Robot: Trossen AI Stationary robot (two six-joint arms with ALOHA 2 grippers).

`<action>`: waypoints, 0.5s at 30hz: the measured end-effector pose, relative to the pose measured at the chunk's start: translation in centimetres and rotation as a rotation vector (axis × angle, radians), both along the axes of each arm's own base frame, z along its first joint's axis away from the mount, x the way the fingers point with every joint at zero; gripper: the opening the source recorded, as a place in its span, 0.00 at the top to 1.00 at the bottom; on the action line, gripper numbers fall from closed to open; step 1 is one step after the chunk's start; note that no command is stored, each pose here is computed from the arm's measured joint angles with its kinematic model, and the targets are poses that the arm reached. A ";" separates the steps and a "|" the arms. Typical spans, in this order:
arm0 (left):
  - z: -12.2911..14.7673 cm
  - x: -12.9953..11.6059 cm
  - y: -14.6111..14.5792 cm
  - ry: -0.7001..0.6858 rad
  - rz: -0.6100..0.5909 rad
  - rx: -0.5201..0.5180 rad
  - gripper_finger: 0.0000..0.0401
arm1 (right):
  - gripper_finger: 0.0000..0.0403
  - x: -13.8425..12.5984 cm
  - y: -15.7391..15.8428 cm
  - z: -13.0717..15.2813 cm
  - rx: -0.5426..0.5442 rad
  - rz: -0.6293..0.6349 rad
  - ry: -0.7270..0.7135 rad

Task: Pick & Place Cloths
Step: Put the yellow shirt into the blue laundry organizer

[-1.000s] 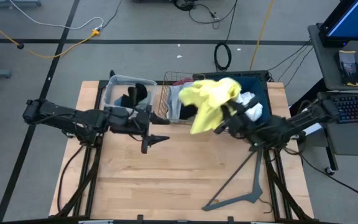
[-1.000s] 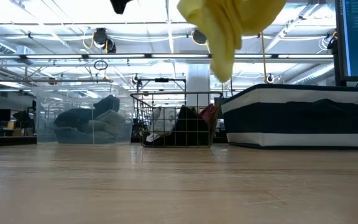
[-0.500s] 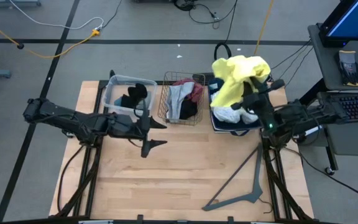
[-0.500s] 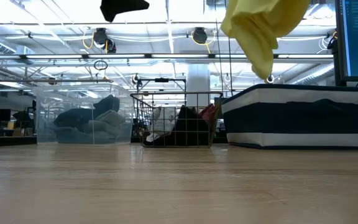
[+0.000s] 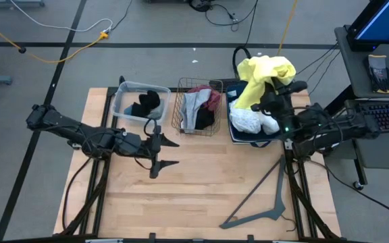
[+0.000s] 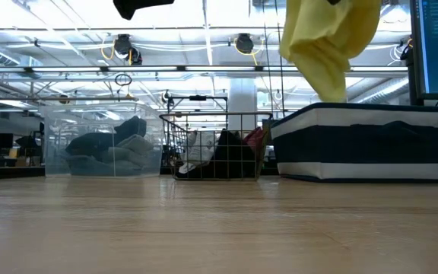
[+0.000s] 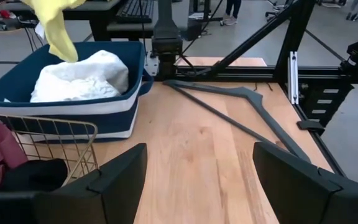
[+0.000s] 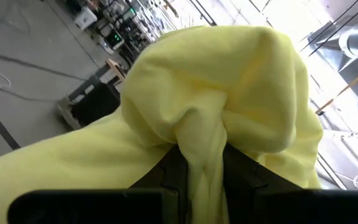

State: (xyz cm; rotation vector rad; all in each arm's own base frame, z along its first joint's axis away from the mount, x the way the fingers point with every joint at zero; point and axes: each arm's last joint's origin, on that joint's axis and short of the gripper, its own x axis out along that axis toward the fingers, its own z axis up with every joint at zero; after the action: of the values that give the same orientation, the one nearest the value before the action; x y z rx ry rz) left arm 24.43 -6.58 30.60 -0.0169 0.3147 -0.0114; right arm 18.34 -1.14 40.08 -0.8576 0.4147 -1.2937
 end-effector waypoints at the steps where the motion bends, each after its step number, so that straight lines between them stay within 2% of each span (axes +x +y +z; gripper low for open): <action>1: 0.0 0.0 0.0 0.000 0.001 -0.003 0.26 | 0.87 0.1 -0.1 -0.3 -0.001 -0.006 0.009; 7: 0.0 0.0 0.0 0.001 0.001 -0.007 0.26 | 0.87 -0.1 -0.5 -1.4 0.005 -0.020 0.005; 15: 0.0 0.0 0.0 0.001 0.010 -0.041 0.26 | 0.87 -2.1 -0.6 -0.4 0.021 -0.005 -0.113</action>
State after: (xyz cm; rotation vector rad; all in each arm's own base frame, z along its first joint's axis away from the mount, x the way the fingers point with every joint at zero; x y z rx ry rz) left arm 24.44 -6.60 30.58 -0.0593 0.3153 -0.0076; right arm 16.26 -1.75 39.66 -0.7624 0.3406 -1.3337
